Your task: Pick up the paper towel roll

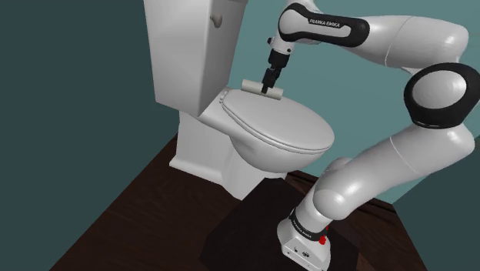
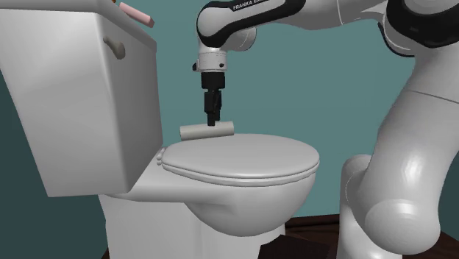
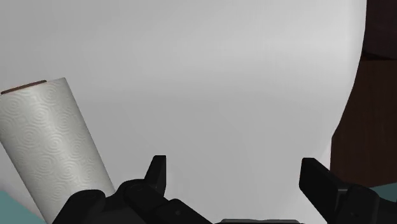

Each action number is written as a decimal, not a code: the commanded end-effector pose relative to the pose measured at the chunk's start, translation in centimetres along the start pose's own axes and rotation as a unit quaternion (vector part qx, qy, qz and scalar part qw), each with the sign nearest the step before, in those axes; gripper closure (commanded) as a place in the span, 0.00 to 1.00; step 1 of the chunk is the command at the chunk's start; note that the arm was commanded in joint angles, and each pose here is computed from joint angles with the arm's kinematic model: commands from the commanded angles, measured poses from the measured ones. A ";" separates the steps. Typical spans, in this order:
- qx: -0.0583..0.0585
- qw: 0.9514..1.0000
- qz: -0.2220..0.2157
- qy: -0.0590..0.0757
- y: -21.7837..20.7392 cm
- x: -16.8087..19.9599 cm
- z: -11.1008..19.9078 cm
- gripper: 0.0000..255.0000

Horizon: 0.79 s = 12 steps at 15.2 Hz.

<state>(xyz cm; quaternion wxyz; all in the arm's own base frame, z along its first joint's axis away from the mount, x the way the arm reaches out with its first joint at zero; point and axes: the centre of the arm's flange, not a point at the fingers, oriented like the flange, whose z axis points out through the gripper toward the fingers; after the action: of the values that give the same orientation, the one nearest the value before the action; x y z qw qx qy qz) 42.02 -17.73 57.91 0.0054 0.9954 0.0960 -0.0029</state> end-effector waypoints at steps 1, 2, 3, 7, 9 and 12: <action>-0.006 1.000 -0.010 -0.002 2.1 1.4 0.3 0.00; -0.008 1.000 -0.014 -0.003 3.2 2.0 0.5 0.00; -0.010 1.000 -0.018 -0.003 4.3 2.6 0.7 0.00; -0.020 0.999 -0.035 -0.007 8.5 5.2 1.4 0.00; -0.025 0.999 -0.043 -0.008 10.6 6.6 1.8 0.00; -0.028 0.998 -0.048 -0.009 11.8 7.4 2.5 0.00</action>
<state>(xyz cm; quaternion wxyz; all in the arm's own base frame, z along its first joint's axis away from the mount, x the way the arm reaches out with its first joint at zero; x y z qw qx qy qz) 51.28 -27.68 55.81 0.0330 0.9893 0.1419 -0.0098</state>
